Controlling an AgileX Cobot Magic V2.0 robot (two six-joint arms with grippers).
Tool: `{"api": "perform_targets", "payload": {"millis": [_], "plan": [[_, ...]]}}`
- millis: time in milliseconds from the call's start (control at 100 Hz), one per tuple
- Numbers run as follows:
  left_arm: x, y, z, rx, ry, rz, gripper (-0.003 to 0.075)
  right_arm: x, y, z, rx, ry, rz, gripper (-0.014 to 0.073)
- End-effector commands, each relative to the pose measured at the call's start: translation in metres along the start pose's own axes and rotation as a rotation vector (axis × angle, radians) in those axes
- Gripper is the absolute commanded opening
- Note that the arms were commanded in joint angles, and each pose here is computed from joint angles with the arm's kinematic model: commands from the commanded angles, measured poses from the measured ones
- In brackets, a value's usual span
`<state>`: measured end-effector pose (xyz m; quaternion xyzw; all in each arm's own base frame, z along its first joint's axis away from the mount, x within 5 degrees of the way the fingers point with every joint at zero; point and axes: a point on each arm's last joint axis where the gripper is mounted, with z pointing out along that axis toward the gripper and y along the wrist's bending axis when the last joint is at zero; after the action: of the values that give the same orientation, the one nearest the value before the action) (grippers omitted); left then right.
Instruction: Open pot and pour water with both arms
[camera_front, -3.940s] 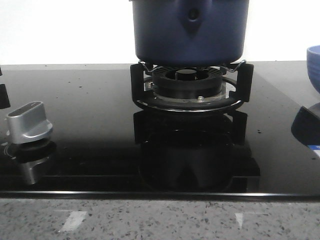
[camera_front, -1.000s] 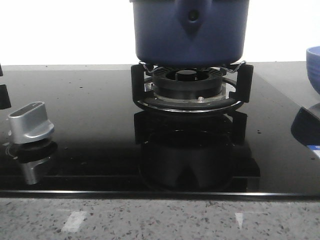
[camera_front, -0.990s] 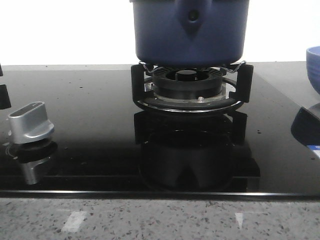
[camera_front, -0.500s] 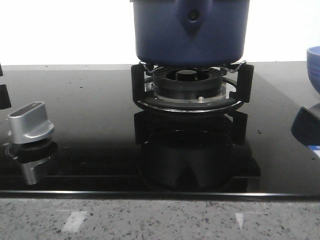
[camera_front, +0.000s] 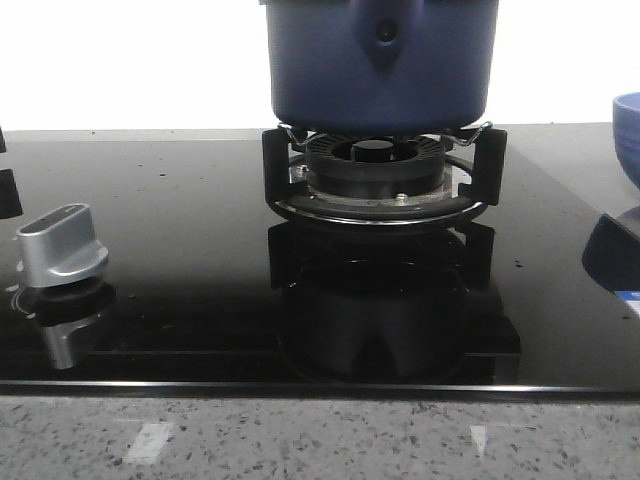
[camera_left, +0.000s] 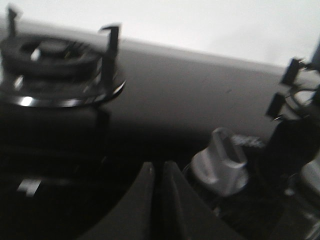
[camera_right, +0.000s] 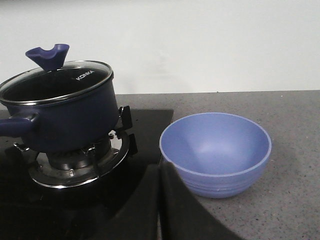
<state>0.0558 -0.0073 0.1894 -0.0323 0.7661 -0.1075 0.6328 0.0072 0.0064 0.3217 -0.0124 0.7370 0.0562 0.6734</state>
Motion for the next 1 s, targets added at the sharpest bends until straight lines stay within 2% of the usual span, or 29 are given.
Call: {"api": "perform_targets", "payload": {"millis": [0, 120, 990], "plan": [[0.0127, 0.0043, 0.0033, -0.045, 0.066, 0.016, -0.002, -0.0141, 0.0, -0.002, 0.003, -0.092, -0.016, -0.0068], [0.012, 0.0058, 0.0032, -0.07, 0.057, 0.015, -0.002, -0.0141, 0.0, -0.002, 0.003, -0.092, -0.016, -0.0068], [0.012, 0.0053, 0.0033, -0.065, 0.057, -0.005, -0.002, -0.0141, 0.0, -0.002, 0.003, -0.092, -0.016, -0.0068]]}}
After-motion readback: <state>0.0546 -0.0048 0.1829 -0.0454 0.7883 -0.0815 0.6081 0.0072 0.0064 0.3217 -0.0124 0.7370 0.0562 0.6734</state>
